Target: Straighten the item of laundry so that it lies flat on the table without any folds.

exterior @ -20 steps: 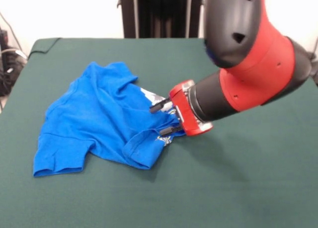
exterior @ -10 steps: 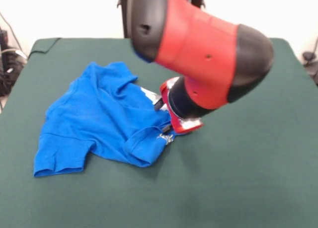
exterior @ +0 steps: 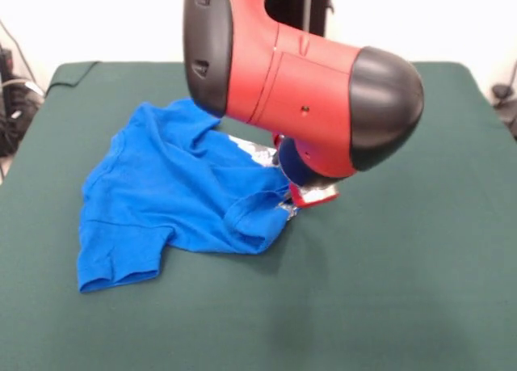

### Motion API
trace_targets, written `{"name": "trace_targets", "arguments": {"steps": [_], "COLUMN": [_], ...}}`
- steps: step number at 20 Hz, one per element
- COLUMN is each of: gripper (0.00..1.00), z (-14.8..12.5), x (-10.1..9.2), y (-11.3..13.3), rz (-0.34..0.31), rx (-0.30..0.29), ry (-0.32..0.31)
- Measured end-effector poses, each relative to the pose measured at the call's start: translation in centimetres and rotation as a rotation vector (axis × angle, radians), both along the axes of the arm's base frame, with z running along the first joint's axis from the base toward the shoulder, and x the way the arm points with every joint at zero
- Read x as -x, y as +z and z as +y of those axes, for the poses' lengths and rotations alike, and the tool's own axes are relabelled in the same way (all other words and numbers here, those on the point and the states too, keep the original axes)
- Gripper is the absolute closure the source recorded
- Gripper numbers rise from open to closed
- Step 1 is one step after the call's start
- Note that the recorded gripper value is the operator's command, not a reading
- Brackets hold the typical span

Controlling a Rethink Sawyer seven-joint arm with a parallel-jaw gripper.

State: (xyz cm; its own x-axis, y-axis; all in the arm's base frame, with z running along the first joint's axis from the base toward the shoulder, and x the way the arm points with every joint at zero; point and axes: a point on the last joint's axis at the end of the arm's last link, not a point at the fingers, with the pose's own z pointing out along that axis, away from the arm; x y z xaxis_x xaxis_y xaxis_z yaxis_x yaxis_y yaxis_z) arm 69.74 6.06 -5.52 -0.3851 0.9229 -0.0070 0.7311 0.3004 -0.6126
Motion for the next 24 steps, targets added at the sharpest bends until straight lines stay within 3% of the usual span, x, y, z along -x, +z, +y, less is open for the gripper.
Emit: {"name": "trace_targets", "arguments": {"steps": [9,13,19,20,24], "gripper": [0.00,0.00,0.00,0.00,0.00], "z": [1.3,2.4,4.1,5.0,6.5], "x": [0.4,0.7,1.2,1.6,2.5], "y": [-0.1,-0.1,-0.3,-0.5,-1.0], "rz": [0.017,0.014,-0.025,-0.034,-0.054], "rx": [-0.003,0.020,0.117,0.165,0.262], "ry": [0.017,0.058,0.202,0.268,0.379]}}
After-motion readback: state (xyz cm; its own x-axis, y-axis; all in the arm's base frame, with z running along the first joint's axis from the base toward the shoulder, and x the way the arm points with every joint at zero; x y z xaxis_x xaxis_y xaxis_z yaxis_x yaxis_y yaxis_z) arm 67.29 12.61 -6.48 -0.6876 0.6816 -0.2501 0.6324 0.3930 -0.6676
